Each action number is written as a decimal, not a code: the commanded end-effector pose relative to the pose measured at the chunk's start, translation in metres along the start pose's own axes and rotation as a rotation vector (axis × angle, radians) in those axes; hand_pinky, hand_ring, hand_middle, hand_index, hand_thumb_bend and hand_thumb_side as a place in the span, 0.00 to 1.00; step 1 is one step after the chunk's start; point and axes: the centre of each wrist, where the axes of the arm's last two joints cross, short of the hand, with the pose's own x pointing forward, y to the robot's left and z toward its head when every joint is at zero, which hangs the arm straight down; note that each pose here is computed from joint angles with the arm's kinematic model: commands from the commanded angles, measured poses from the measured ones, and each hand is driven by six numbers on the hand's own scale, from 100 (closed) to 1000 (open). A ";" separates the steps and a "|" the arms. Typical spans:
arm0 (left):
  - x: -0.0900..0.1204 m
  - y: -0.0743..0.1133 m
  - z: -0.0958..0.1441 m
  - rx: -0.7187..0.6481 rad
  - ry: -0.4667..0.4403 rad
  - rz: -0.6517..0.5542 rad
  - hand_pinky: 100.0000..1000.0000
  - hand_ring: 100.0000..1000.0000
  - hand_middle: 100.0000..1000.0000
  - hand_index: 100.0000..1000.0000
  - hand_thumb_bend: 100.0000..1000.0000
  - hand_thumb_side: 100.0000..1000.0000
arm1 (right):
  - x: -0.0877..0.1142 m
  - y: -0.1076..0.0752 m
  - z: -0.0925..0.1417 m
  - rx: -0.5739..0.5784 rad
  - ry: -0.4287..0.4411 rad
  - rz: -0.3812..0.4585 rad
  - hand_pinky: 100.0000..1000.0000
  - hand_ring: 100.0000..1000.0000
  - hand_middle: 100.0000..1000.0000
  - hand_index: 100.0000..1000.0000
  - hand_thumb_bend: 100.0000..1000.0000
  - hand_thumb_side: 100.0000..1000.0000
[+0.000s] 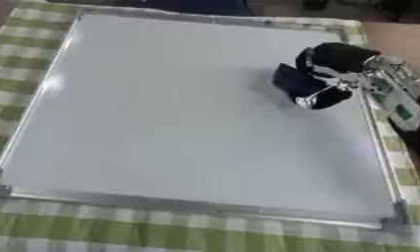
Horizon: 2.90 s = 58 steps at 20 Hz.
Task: Wipe the whiteboard clean with a brush.
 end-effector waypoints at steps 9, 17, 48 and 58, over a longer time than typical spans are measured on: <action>0.006 -0.003 -0.006 -0.018 -0.030 0.003 0.45 0.55 0.51 0.47 0.02 1.00 | -0.010 -0.012 0.008 0.012 -0.056 -0.037 0.38 0.45 0.13 0.19 0.00 0.46; 0.006 -0.003 -0.007 -0.017 -0.034 0.005 0.45 0.55 0.51 0.47 0.02 1.00 | -0.008 -0.009 0.006 0.038 -0.075 -0.070 0.36 0.41 0.16 0.33 0.00 0.46; 0.006 -0.005 -0.009 -0.023 -0.040 0.014 0.45 0.55 0.51 0.47 0.01 1.00 | 0.021 0.003 -0.009 -0.053 -0.027 0.160 0.27 0.37 0.06 0.32 0.00 0.37; 0.006 -0.007 -0.011 -0.030 -0.049 0.019 0.45 0.55 0.51 0.46 0.01 1.00 | -0.014 0.011 -0.001 0.026 0.063 0.049 0.27 0.36 0.06 0.33 0.00 0.37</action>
